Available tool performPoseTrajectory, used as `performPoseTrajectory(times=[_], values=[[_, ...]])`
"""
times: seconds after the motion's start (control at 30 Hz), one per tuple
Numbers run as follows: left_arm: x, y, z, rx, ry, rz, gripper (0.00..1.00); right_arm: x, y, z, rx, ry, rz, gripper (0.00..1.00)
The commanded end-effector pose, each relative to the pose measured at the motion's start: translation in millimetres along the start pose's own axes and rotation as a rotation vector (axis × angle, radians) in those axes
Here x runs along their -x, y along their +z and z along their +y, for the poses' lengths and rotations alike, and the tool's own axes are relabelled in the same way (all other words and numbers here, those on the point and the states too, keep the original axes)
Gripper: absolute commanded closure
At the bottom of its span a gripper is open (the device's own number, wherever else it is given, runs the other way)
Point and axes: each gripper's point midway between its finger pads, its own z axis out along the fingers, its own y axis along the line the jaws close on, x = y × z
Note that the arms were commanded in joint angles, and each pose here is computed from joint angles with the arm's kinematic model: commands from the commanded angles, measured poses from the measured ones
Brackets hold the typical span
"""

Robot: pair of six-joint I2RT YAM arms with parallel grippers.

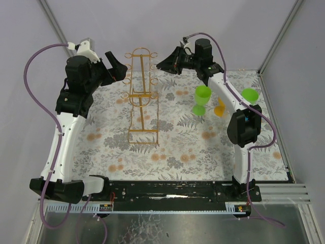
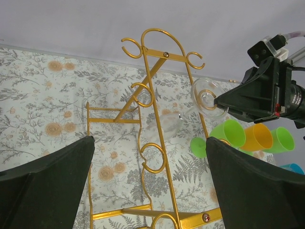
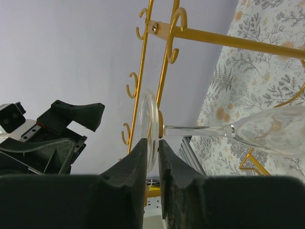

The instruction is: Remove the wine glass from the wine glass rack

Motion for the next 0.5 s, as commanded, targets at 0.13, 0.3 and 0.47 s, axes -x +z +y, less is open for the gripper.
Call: performPoseTrajectory(times=[0.13, 0.3, 0.47], values=[[8.4, -3.5, -3.4, -0.024, -0.007, -0.036, 0.00, -7.7, -9.9, 35.7, 0.063, -0.076, 0.015, 0.93], [8.1, -4.1, -3.3, -0.024, -0.006, -0.036, 0.00, -9.0, -14.9, 45.9, 0.072, -0.089, 0.007, 0.99], [7.3, -4.8, -4.6, -0.030, -0.009, -0.034, 0.00, -6.8, -22.3, 55.2, 0.076, -0.094, -0.010, 1.00]])
